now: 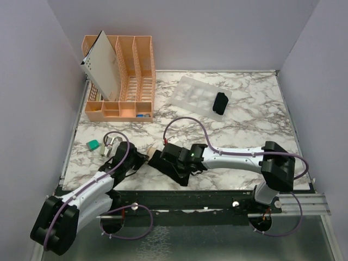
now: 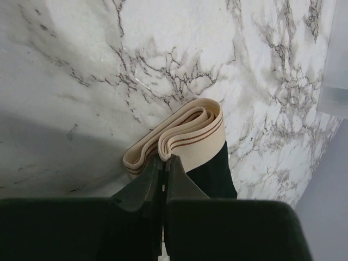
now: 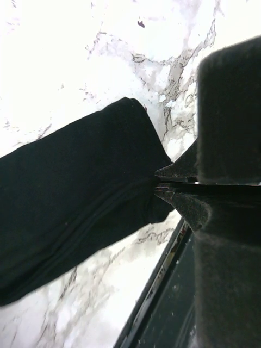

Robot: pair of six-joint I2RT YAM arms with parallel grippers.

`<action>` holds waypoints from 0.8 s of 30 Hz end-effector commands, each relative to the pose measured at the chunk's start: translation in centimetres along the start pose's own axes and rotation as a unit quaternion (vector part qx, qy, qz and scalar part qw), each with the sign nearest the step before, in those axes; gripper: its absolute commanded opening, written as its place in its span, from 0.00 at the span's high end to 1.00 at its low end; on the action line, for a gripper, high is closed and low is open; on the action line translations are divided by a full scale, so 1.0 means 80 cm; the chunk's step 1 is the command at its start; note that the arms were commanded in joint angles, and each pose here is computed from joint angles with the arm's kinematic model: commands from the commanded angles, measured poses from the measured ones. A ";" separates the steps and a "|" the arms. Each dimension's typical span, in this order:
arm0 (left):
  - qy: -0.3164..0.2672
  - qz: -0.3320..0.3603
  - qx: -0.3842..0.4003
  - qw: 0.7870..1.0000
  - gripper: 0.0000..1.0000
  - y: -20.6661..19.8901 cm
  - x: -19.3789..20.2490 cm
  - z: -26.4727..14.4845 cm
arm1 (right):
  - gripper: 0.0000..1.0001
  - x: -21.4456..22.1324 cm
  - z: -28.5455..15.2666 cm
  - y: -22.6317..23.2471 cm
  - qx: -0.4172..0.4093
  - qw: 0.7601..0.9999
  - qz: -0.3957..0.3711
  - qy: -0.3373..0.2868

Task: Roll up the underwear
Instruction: Fold the underwear at the center of the board.

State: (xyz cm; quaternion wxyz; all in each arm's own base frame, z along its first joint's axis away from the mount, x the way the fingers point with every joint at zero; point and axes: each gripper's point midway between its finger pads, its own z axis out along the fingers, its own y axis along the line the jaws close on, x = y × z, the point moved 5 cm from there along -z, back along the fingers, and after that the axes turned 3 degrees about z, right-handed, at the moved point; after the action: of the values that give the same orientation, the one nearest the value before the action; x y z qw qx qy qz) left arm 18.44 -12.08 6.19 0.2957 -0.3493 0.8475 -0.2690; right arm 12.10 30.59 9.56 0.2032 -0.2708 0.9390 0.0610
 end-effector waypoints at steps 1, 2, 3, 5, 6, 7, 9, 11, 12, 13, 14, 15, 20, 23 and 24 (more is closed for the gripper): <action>0.006 0.007 -0.007 1.000 1.00 0.003 0.002 0.009 | 0.97 -0.019 -0.030 0.000 -0.007 0.999 -0.013 -0.029; 0.008 0.005 -0.007 1.000 1.00 0.002 0.002 0.011 | 0.96 -0.018 -0.030 0.001 -0.013 0.999 -0.017 -0.027; 0.010 0.005 -0.011 1.000 1.00 0.003 0.003 0.012 | 0.96 -0.017 -0.029 0.003 -0.019 0.999 -0.019 -0.024; 0.005 0.001 0.001 1.000 1.00 -0.004 0.001 0.015 | 0.96 -0.012 -0.025 0.008 -0.031 0.999 -0.023 -0.012; 0.005 0.000 0.001 1.000 1.00 -0.004 0.000 0.016 | 0.96 -0.009 -0.023 0.009 -0.035 0.999 -0.024 -0.006; 0.003 -0.002 -0.001 1.000 1.00 -0.004 0.000 0.017 | 0.96 -0.004 -0.020 0.010 -0.037 0.999 -0.026 0.000; -0.003 -0.002 -0.006 1.000 1.00 -0.003 -0.003 0.017 | 0.96 0.007 -0.014 0.009 -0.038 0.999 -0.034 0.015; -0.009 -0.003 -0.009 1.000 1.00 -0.002 -0.004 0.017 | 0.96 0.017 -0.009 0.010 -0.042 0.998 -0.043 0.028; -0.010 -0.003 -0.008 1.000 1.00 -0.001 -0.004 0.018 | 0.96 0.021 -0.007 0.011 -0.046 0.997 -0.047 0.034; -0.011 -0.004 -0.008 1.000 1.00 0.000 -0.004 0.018 | 0.96 0.025 -0.005 0.014 -0.053 0.997 -0.052 0.039; -0.011 -0.004 -0.007 1.000 1.00 0.000 -0.004 0.019 | 0.96 0.029 -0.002 0.016 -0.058 0.996 -0.056 0.045; -0.011 -0.005 -0.006 1.000 1.00 0.001 -0.004 0.021 | 0.96 0.033 0.001 0.019 -0.061 0.995 -0.058 0.051; -0.012 -0.003 -0.003 1.000 1.00 0.001 -0.005 0.025 | 0.96 0.055 0.024 0.020 -0.048 0.993 -0.065 0.083; -0.015 -0.003 -0.005 1.000 1.00 0.002 -0.007 0.025 | 0.94 0.068 0.037 0.008 -0.011 0.993 -0.065 0.099; -0.015 -0.003 -0.007 1.000 1.00 0.003 -0.008 0.025 | 0.91 0.070 0.039 0.006 -0.007 0.993 -0.066 0.099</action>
State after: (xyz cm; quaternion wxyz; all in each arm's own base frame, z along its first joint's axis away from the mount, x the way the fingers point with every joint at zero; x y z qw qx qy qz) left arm 20.39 -13.08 6.13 0.3063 -0.3473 0.8371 -0.2913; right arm 9.66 30.92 6.54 0.1444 -0.3305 0.9299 0.0726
